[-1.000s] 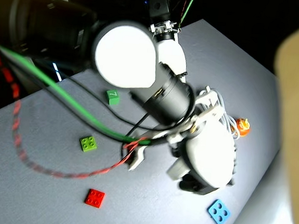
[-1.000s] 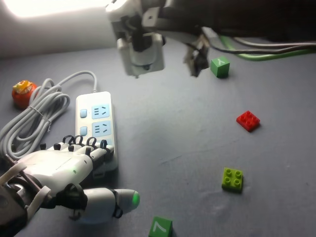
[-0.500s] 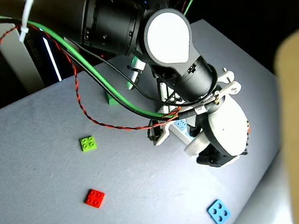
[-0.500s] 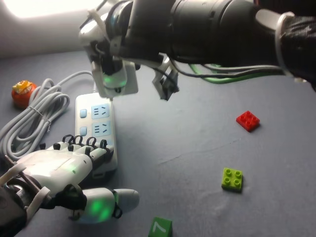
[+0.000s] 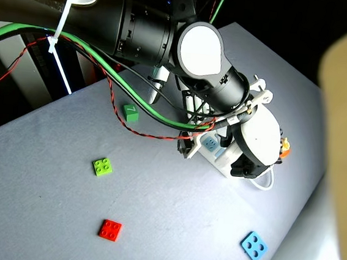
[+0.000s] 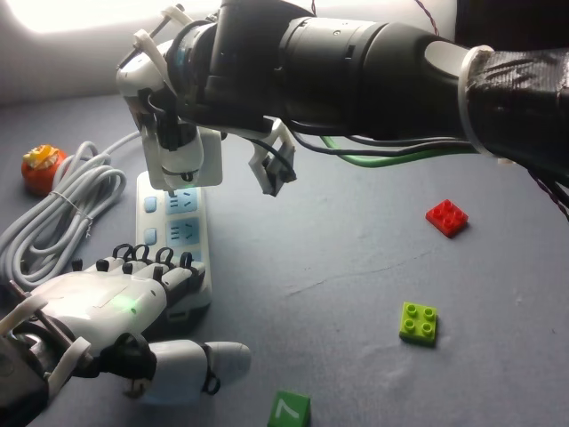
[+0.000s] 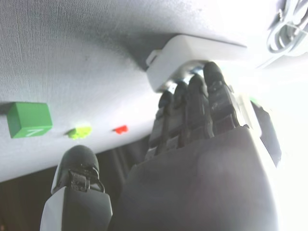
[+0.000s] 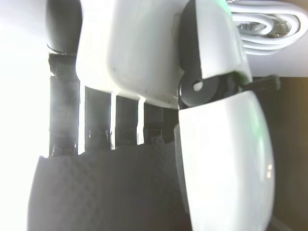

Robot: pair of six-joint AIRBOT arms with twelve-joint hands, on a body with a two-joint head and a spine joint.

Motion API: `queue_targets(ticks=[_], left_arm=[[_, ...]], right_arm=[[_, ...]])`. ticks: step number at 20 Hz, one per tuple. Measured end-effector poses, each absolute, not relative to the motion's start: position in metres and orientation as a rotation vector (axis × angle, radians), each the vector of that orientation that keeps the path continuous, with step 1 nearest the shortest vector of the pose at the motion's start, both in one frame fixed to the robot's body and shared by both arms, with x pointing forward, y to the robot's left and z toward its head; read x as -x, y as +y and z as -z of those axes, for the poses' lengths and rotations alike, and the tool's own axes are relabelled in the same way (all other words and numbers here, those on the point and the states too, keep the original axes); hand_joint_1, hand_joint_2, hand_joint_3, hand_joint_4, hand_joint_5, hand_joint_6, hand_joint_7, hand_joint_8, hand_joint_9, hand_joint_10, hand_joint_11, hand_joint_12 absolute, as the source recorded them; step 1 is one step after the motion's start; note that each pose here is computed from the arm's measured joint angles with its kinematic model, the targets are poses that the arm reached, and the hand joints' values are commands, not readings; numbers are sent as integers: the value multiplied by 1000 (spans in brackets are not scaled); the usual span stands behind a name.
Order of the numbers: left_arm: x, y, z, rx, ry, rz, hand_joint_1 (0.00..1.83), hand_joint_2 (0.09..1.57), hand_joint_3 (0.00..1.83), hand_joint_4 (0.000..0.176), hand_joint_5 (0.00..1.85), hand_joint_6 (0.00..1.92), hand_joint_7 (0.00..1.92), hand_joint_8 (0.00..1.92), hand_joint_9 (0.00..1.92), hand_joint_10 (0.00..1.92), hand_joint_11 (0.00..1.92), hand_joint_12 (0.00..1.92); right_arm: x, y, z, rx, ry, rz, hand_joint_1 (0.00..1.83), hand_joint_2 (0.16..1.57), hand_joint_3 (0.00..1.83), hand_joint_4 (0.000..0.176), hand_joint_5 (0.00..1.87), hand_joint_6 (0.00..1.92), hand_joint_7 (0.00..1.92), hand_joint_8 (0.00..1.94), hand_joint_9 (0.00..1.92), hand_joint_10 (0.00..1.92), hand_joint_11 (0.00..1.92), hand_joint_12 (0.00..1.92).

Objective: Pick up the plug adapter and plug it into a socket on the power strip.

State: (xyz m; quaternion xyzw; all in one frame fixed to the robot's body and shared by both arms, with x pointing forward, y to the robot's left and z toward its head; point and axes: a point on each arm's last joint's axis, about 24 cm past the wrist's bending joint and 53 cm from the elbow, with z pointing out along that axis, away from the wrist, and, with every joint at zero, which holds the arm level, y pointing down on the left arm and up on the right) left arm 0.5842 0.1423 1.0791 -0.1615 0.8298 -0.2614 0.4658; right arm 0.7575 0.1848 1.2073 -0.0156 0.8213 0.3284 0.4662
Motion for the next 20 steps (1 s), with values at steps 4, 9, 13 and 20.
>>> queue_targets(ticks=[4,9,13,20], left_arm=[[-584,142,-1079,396,2038,642,0,1124,1,0,107,1,105,2,96,2,0,252],[-584,142,-1079,396,2037,642,0,1124,0,0,105,1,95,0,87,0,0,228],[-584,142,-1079,396,2037,641,0,1124,0,0,99,1,107,2,96,3,0,219],[-584,142,-1079,395,2036,641,0,1121,0,0,119,7,117,2,107,2,0,272]], right_arm=[[-757,187,-1207,50,2009,-816,1241,1084,1,0,970,976,1142,762,1282,81,927,924],[-756,188,-1203,53,2013,-819,1242,1097,1,0,918,1023,1135,807,1314,30,965,906],[-756,188,-1203,53,2013,-819,1233,1102,0,0,928,1040,1105,825,1304,17,955,901],[-756,187,-1199,66,2011,-821,1382,1083,0,0,916,1051,1057,821,1050,939,931,911]])
